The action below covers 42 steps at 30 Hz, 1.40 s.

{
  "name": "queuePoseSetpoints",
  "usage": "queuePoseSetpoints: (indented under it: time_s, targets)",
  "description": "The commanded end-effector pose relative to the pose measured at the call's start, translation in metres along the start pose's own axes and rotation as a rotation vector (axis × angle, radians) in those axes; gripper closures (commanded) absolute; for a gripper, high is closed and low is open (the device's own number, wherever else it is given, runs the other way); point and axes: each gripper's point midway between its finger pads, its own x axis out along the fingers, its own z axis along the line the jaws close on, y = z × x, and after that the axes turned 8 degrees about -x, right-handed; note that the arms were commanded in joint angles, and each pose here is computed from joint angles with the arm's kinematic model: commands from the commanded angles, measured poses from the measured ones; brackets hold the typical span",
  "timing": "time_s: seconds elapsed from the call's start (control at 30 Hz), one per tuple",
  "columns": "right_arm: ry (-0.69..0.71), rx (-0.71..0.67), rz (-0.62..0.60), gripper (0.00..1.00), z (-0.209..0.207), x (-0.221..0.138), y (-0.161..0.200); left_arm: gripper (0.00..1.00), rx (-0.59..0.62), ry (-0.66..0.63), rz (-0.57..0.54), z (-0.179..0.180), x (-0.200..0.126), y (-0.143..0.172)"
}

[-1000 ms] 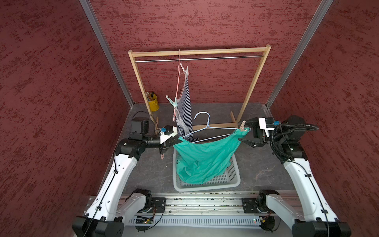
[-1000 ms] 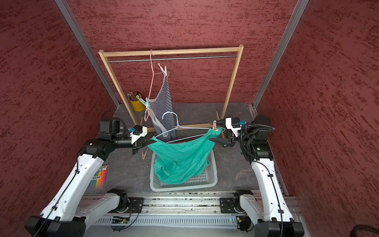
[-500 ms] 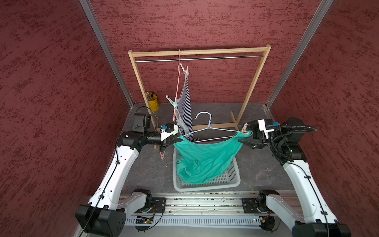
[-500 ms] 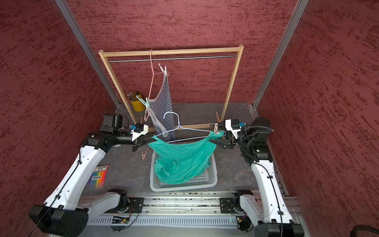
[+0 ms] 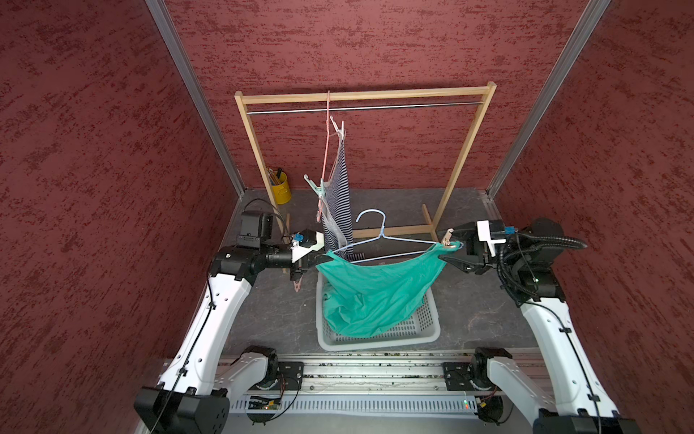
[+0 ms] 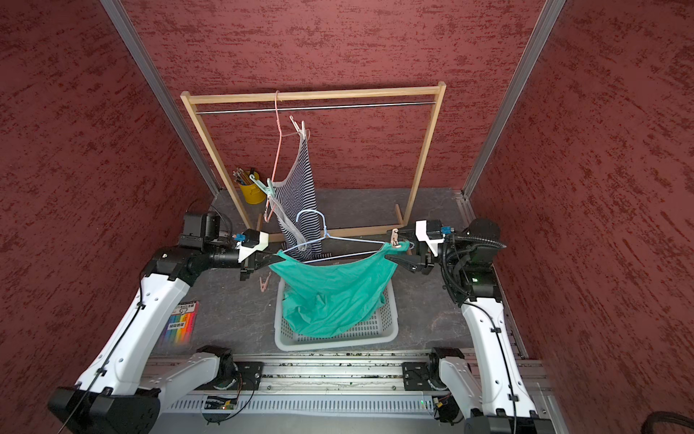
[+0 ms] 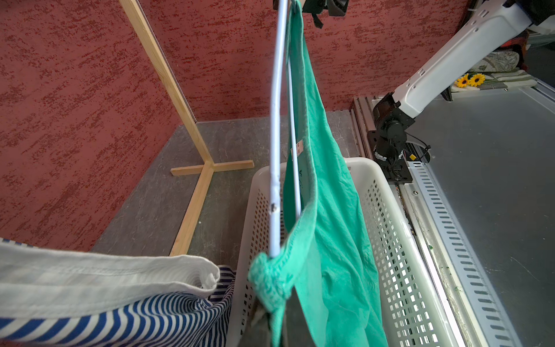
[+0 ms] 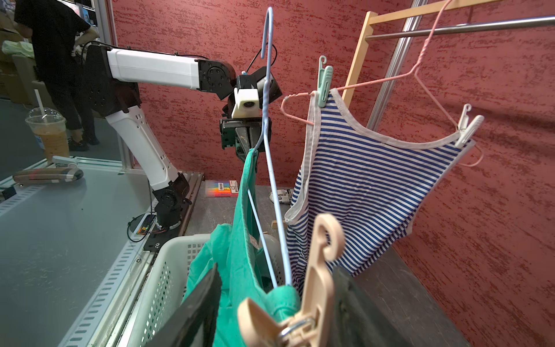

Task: Remove the clothespins securing tank tops to the hanger
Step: Remove the clothespin from the hanger.

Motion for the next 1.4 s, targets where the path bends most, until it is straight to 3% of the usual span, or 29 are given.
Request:
queuePoseSetpoints:
  time_s: [0.0,0.47,0.63,0.77,0.97,1.37]
  targets:
    - [-0.130,-0.023,-0.034,0.40,0.025,-0.003,-0.008,1.00,0.012,0.027,-0.045,-0.005,-0.001,-0.008]
    - [-0.123,0.000,-0.032,0.71,0.019,-0.004,0.002,1.00,0.005,0.023,-0.050,-0.004,-0.001,-0.007]
    - [-0.123,0.005,-0.032,1.00,0.016,-0.004,0.002,1.00,0.005,0.040,-0.053,-0.008,0.001,-0.009]
    - [-0.122,-0.001,-0.032,1.00,0.015,-0.004,0.000,1.00,-0.004,0.043,-0.025,-0.008,0.006,-0.006]
    - [-0.096,-0.006,-0.024,1.00,0.008,-0.004,-0.010,1.00,-0.041,0.044,0.163,-0.010,0.026,0.022]
    - [-0.066,-0.019,-0.011,1.00,0.005,-0.012,-0.014,1.00,-0.067,-0.060,0.167,0.011,0.017,0.025]
